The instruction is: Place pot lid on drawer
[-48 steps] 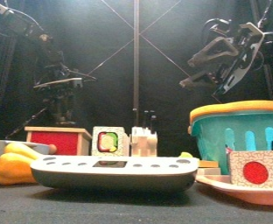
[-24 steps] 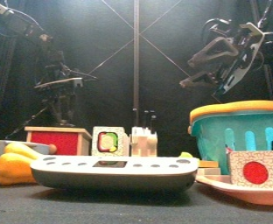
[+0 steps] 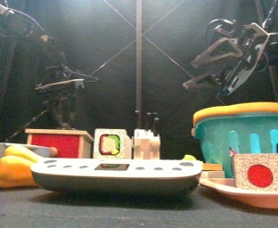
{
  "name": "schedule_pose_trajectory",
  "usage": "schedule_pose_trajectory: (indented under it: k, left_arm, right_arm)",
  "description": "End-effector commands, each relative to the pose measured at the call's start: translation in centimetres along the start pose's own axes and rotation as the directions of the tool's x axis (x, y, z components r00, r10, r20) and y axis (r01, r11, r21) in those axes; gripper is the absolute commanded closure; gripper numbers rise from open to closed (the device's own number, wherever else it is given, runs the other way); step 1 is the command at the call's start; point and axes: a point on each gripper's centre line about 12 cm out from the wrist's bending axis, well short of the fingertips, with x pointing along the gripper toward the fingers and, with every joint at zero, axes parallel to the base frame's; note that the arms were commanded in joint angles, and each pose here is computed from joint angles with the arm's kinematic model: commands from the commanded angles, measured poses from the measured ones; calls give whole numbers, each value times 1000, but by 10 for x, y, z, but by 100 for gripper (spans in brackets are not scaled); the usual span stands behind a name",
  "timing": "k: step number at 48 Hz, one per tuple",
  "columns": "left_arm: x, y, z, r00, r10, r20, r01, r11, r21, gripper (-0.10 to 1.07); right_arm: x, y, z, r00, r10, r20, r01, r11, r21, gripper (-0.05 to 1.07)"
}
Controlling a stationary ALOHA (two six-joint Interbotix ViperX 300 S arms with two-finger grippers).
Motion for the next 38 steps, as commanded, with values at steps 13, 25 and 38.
schedule_pose_trajectory:
  k: [13,25,38]
  left_arm:
    - [-5,-2,6,1000,-11,23,11,1000,0,19]
    - [-4,-2,5,1000,-9,21,9,1000,2,19]
    - [-4,-2,4,1000,-10,19,10,1000,2,19]
  right_arm:
    - [1,2,8,1000,8,25,-8,1000,-6,11]
    - [1,2,8,1000,8,25,-8,1000,-6,12]
    - [1,2,8,1000,8,24,-8,1000,-5,12]
